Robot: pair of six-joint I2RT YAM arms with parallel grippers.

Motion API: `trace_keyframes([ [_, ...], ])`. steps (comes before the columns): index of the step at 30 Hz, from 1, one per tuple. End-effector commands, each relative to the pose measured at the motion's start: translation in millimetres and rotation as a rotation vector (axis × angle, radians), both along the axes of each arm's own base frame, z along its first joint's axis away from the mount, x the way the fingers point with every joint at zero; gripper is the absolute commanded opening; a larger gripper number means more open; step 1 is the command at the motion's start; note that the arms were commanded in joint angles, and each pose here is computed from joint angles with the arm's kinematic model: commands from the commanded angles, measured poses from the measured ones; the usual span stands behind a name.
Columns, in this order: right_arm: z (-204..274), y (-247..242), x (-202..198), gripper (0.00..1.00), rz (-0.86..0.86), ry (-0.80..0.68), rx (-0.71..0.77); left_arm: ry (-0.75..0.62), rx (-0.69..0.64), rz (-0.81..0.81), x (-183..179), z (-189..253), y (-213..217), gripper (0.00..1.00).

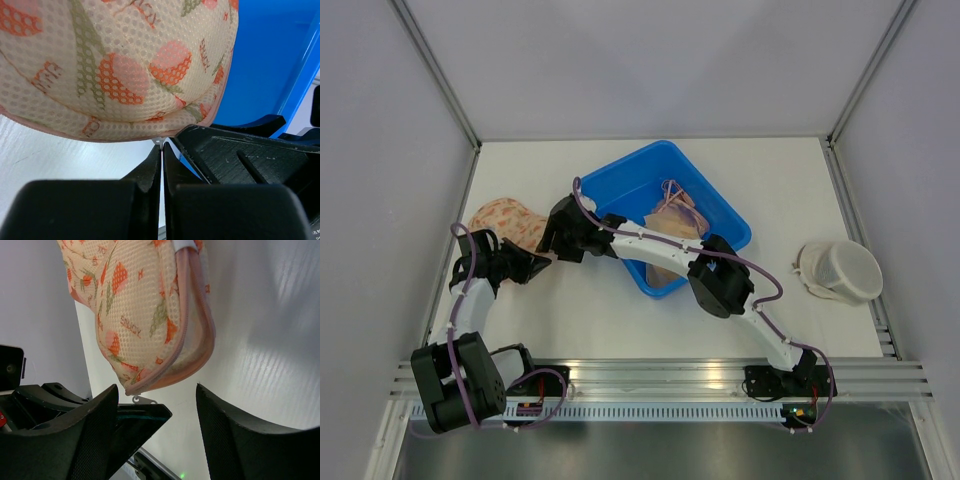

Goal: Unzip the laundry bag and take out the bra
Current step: Unzip the laundry bag at the center of the board.

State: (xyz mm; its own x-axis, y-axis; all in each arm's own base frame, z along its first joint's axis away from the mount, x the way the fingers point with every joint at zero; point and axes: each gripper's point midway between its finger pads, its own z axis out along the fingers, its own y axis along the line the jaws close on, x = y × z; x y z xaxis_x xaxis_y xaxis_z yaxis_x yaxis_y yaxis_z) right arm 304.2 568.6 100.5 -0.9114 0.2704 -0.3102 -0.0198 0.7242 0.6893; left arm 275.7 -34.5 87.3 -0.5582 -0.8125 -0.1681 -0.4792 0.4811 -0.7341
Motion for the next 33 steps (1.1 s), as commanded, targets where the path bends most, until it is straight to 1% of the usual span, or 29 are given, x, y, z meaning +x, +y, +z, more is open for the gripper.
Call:
trace_keyframes([
  [1, 29, 11, 1, 0.68, -0.032, -0.006, 0.088, -0.072, -0.039, -0.018, 8, 19, -6, 0.02],
  [5, 27, 14, 3, 0.62, -0.039, -0.006, 0.105, -0.061, -0.026, -0.034, 7, 18, -5, 0.02],
  [7, 27, 17, 3, 0.57, -0.024, -0.023, 0.106, -0.061, -0.027, -0.044, 7, 18, -6, 0.02],
  [8, 27, 16, 6, 0.52, -0.029, -0.036, 0.102, -0.058, -0.025, -0.047, 7, 16, -7, 0.02],
  [11, 26, 14, 9, 0.43, -0.043, -0.043, 0.088, -0.052, -0.029, -0.048, 5, 14, -7, 0.02],
  [14, 25, 15, 12, 0.39, -0.055, -0.044, 0.089, -0.05, -0.028, -0.052, 5, 13, -7, 0.02],
  [16, 23, 15, 13, 0.38, -0.057, -0.035, 0.088, -0.047, -0.029, -0.056, 5, 13, -8, 0.02],
  [17, 20, 16, 13, 0.39, -0.058, -0.027, 0.089, -0.055, -0.021, -0.057, 6, 15, -7, 0.02],
  [19, 23, 19, 14, 0.45, -0.049, -0.023, 0.105, -0.054, -0.016, -0.055, 6, 16, -6, 0.02],
  [20, 22, 19, 14, 0.47, -0.047, -0.018, 0.107, -0.056, -0.011, -0.057, 7, 17, -5, 0.02],
  [22, 20, 21, 15, 0.45, -0.042, -0.017, 0.103, -0.054, -0.005, -0.058, 7, 17, -4, 0.02],
  [25, 18, 22, 16, 0.33, -0.036, -0.014, 0.105, -0.054, -0.006, -0.057, 7, 17, -4, 0.02],
  [26, 20, 21, 16, 0.21, -0.037, -0.016, 0.105, -0.048, -0.003, -0.054, 7, 16, -4, 0.02],
  [28, 19, 17, 17, 0.08, -0.04, -0.023, 0.092, -0.016, 0.036, -0.025, 4, 10, 3, 0.02],
  [29, 23, 14, 18, 0.0, -0.045, -0.032, 0.091, -0.001, 0.06, -0.012, 3, 7, 7, 0.02],
  [30, 24, 13, 18, 0.0, -0.045, -0.038, 0.087, 0.03, 0.086, 0.004, -1, 2, 12, 0.02],
  [31, 21, 9, 19, 0.0, -0.042, -0.044, 0.072, 0.058, 0.153, 0.027, -2, -2, 24, 0.02],
  [33, 27, 4, 22, 0.0, -0.045, -0.054, 0.069, 0.132, 0.194, 0.043, -11, -13, 32, 0.02],
])
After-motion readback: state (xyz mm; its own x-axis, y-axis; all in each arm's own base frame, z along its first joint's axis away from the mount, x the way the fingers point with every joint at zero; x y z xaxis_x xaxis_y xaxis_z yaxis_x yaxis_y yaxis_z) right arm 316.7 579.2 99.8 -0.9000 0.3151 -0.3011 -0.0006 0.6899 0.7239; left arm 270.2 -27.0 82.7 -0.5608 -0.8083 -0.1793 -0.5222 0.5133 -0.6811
